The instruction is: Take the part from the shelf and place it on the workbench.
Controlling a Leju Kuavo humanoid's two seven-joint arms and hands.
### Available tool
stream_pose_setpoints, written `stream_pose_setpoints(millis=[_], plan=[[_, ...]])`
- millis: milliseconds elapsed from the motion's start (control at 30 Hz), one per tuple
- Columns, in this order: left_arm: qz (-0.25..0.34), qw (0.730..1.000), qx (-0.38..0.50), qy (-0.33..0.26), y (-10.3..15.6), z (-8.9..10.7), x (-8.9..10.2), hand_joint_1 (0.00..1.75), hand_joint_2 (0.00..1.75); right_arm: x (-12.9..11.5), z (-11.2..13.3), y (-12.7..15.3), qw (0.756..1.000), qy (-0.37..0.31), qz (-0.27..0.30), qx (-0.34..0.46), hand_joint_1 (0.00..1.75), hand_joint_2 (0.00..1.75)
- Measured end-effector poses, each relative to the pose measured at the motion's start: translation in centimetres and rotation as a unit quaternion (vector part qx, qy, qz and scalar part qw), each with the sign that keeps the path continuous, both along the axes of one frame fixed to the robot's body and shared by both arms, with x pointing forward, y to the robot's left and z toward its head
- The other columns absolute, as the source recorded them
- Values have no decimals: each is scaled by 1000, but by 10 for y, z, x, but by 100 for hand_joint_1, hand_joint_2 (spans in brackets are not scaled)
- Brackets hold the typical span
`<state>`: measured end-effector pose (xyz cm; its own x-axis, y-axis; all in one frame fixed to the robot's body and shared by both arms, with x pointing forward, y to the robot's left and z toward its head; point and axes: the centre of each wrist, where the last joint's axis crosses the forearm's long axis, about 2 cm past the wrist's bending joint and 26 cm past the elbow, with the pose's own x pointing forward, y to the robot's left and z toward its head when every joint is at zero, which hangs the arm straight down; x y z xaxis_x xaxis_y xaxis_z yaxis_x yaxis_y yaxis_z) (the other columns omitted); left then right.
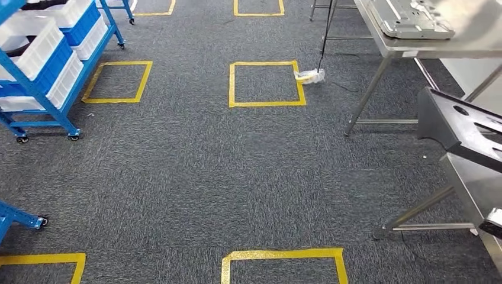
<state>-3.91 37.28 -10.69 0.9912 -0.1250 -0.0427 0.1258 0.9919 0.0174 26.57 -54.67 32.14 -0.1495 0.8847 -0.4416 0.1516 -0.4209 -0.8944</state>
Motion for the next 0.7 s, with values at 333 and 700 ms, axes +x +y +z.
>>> stream_pose_setpoints(millis=[333, 700], plan=[[-6, 1000, -3, -1, -1, 0, 3, 0, 175, -5, -5, -4, 1000, 6, -7, -5, 175, 175], [-8, 1000, -4, 0, -1, 0, 2, 0, 175, -14, -14, -10, 1000, 16, -19, -7, 175, 175]])
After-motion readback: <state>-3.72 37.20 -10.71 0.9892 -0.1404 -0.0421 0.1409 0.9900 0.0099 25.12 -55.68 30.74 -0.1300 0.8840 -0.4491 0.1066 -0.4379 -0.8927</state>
